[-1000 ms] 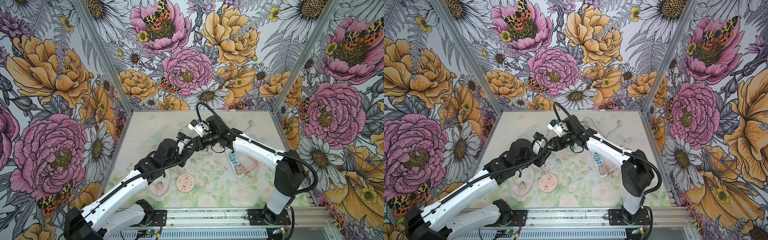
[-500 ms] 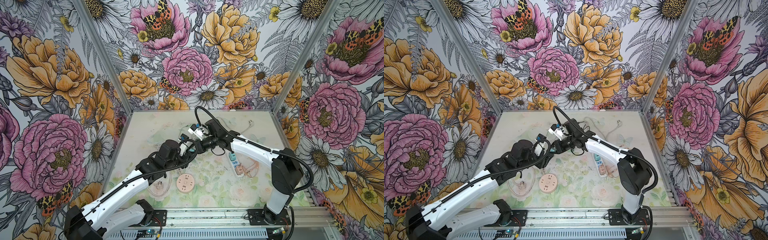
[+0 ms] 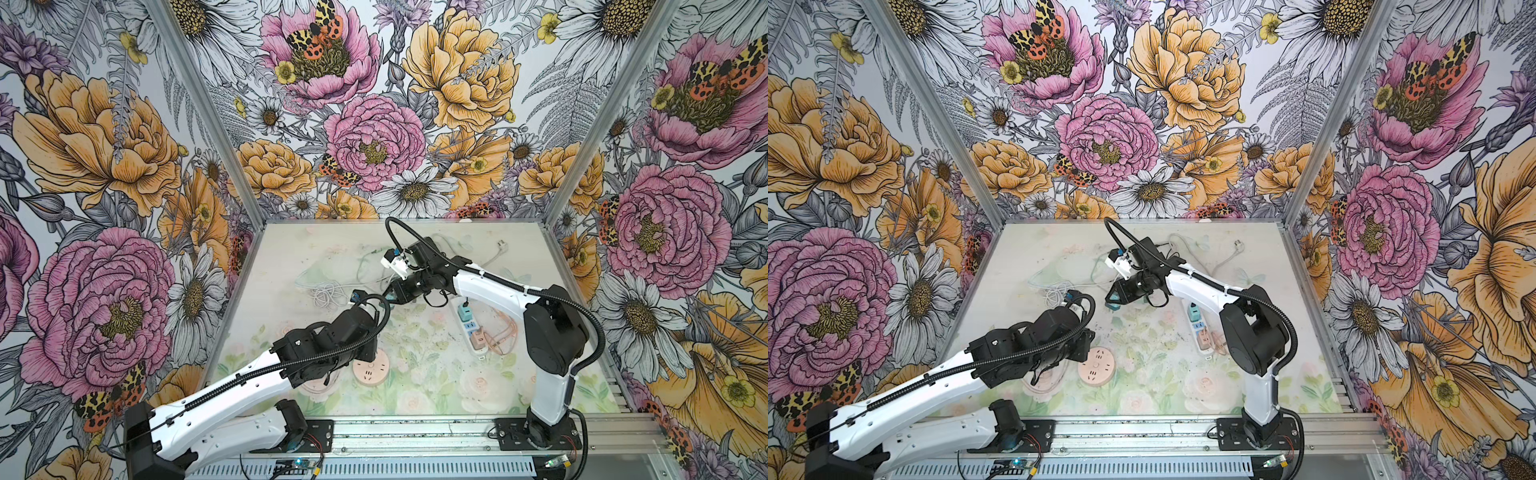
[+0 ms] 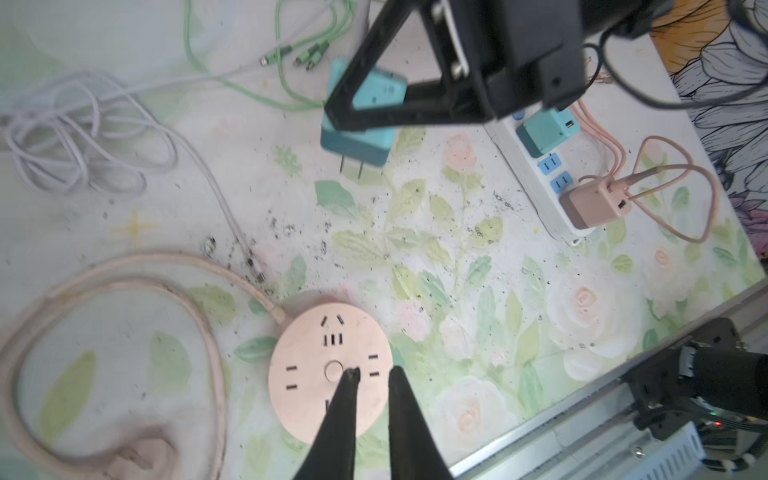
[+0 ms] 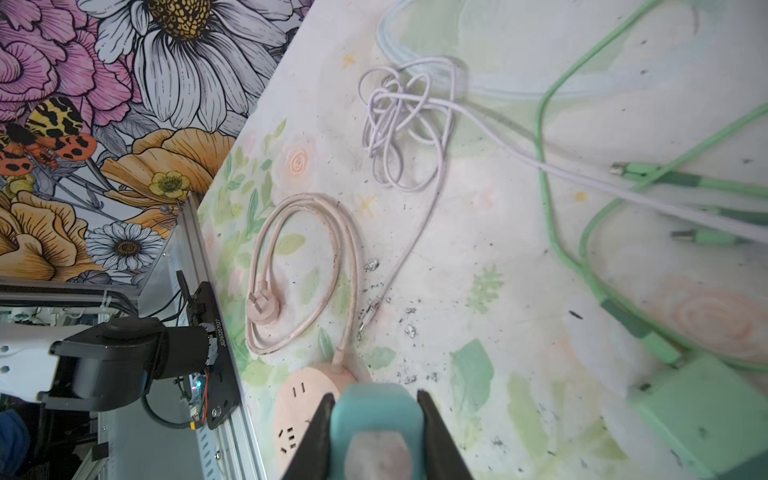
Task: Insert the plug
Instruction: 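Open the left gripper and draw it back while the right holds the charger, then lower the teal charger onto the pink socket with the right gripper while left approaches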
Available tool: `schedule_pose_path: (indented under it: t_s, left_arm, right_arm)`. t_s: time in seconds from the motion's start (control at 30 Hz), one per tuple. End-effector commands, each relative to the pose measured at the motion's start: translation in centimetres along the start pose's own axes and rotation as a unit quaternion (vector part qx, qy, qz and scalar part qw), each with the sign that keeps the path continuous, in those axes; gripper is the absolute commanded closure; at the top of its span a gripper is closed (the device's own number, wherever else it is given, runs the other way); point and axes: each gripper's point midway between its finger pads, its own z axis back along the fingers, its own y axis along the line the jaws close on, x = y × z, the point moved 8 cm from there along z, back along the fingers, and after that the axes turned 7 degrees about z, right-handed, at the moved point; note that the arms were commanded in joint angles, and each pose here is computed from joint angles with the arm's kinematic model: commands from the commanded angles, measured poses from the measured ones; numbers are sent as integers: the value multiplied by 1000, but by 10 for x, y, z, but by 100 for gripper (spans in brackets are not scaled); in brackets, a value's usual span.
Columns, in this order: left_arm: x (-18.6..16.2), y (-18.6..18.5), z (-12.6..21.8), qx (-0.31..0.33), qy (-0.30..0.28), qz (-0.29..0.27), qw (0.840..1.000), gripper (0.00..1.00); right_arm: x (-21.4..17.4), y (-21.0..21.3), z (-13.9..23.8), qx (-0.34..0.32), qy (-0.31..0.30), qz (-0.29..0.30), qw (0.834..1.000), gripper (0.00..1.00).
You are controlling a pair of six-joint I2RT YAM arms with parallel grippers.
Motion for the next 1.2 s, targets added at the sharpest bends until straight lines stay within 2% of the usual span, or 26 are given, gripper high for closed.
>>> schedule_pose_path:
  t_s: [0.0,0.1,0.2,0.33,0.47,0.63,0.87,1.17]
  left_arm:
    - [-47,21,-10,56,53,103,992,84]
    - [-78,25,-19,73,81,120,987,86]
    - [-96,20,-20,76,100,106,986,87]
    - [-115,19,-32,80,135,100,983,87]
    - [-125,22,-53,62,135,116,982,88]
    - [-112,35,-62,76,108,145,980,90]
    - [-93,42,-76,70,93,155,981,90]
    - [-70,18,-100,35,99,135,985,88]
  right_arm:
    - [12,3,6,-9,-17,22,1000,100]
    - [10,4,7,-11,-16,27,999,100]
    - [7,7,8,-11,-15,32,999,100]
    - [6,10,7,-14,-14,38,999,100]
    - [3,15,4,-21,-10,44,999,100]
    - [1,19,6,-25,-9,48,999,100]
    - [-7,34,3,-20,0,83,996,100]
    - [-14,36,-7,-25,15,117,993,100]
